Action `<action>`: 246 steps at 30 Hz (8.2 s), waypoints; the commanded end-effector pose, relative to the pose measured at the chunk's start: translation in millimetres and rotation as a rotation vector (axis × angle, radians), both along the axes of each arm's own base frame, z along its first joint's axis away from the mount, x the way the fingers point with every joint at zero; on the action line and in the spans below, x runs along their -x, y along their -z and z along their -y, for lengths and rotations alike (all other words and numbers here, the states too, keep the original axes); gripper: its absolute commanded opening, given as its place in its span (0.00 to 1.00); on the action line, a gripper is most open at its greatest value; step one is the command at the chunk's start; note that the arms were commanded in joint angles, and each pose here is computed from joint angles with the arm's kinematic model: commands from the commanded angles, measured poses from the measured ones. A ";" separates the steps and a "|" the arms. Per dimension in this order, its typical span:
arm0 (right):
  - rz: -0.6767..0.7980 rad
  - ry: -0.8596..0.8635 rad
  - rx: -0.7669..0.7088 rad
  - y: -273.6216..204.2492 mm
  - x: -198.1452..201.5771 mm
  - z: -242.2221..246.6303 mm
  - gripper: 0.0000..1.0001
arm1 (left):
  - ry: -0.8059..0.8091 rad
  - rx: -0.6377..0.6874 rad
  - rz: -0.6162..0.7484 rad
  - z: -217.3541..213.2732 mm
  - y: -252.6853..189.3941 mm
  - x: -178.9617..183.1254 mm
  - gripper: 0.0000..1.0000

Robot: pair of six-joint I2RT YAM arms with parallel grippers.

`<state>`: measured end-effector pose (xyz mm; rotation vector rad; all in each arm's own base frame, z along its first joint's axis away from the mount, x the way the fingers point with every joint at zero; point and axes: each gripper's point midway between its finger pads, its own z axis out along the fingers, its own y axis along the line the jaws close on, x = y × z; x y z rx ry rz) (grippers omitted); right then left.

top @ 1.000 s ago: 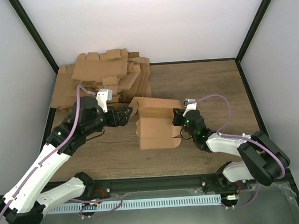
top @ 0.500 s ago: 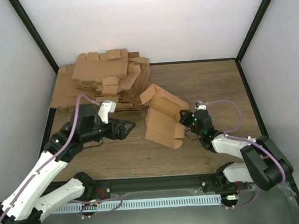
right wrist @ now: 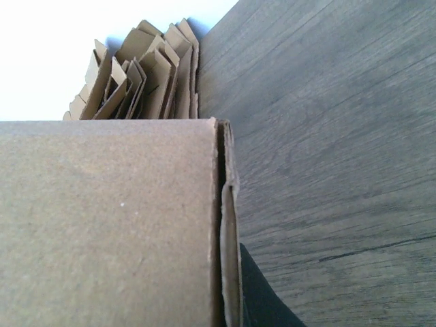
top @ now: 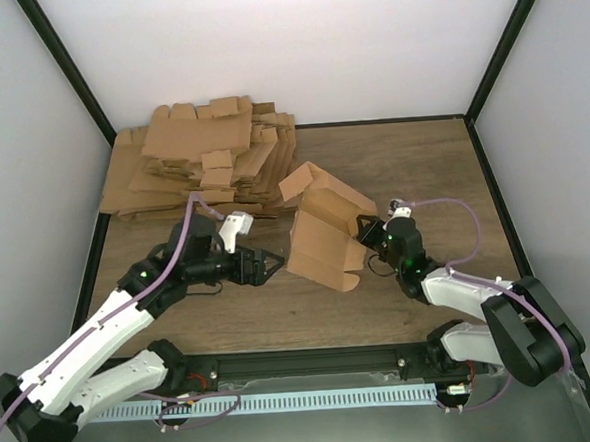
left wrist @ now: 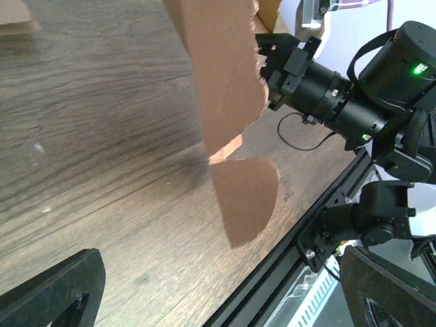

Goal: Fold the paper box

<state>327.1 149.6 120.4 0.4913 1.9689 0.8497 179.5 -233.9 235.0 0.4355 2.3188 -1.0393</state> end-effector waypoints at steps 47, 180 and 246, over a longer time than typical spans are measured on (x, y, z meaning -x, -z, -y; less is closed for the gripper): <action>-0.154 -0.571 0.030 27.6 108.2 -64.9 0.96 | -0.033 -0.675 -0.105 17.2 21.5 -62.2 0.09; 0.332 -0.772 0.693 -157.3 45.4 -111.3 0.71 | 0.015 -0.438 -0.009 17.6 10.8 -40.8 0.74; 0.367 -0.739 0.689 -171.6 76.0 -104.8 0.75 | 0.047 -0.516 0.085 14.4 2.4 -49.1 0.04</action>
